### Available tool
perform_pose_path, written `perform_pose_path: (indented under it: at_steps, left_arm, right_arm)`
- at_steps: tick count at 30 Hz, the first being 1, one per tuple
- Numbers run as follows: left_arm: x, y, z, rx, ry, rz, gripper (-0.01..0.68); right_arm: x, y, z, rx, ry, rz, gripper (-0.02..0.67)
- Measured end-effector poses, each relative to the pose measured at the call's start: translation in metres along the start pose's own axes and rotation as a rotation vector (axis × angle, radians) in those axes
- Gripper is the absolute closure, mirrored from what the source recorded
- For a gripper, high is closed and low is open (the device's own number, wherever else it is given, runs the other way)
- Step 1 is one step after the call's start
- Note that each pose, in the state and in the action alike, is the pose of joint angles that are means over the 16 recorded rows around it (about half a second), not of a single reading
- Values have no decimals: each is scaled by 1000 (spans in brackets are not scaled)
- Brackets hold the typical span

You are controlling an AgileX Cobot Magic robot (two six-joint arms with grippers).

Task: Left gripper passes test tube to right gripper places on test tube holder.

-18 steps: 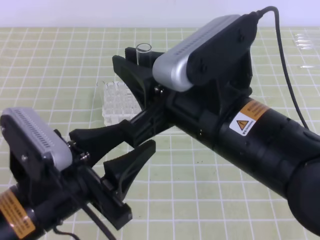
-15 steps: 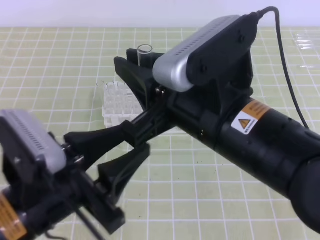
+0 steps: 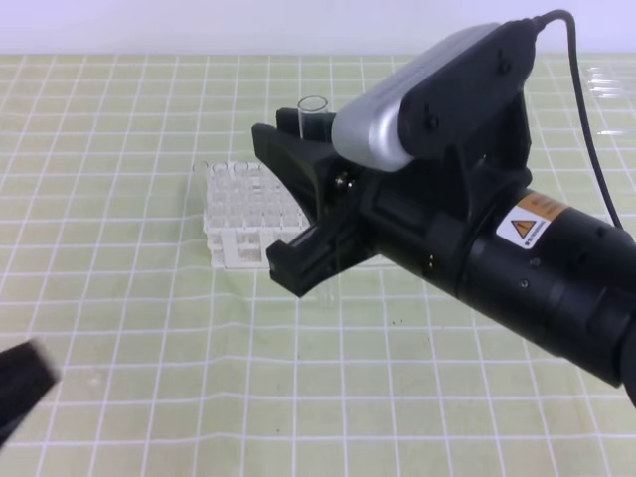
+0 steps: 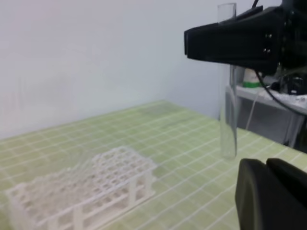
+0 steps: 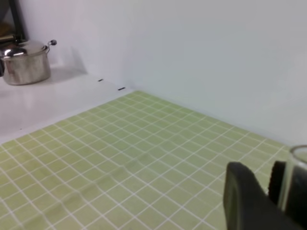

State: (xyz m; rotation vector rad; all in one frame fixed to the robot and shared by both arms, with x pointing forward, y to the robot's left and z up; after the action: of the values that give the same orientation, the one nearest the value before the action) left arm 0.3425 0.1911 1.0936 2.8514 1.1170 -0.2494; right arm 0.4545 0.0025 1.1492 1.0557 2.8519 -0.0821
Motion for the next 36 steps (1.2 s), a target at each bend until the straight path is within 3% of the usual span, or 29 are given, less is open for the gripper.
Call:
perform_pose_path:
  at_steps: [6, 12, 27, 36]
  left_arm:
    - [7, -37, 1, -50, 14, -23, 671]
    - [11, -45, 16, -80, 3, -24, 674]
    - [19, -17, 108, 20, -107, -2, 675]
    - [26, -17, 132, 109, -125, -37, 675]
  right_arm:
    - [2, 0, 2, 10, 2, -10, 564]
    - [2, 0, 2, 15, 5, -15, 564]
    - [3, 0, 3, 19, 8, -15, 564]
    - [-4, 1, 3, 13, 8, 8, 564]
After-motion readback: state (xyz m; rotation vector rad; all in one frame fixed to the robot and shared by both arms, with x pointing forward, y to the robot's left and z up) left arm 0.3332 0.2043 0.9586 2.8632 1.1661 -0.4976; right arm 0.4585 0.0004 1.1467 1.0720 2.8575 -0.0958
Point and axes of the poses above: a point on each arm's last joint axis where the gripper is mounted, y pointing out along that axis toward the gripper, x along the wrist's bending axis when the last joint is at zero, z = x × y, the point moved 8 cm from there along y, pointing out along that axis toward the gripper, and after that the axes turned 9 degrees about -y, right-handed, at the moved point
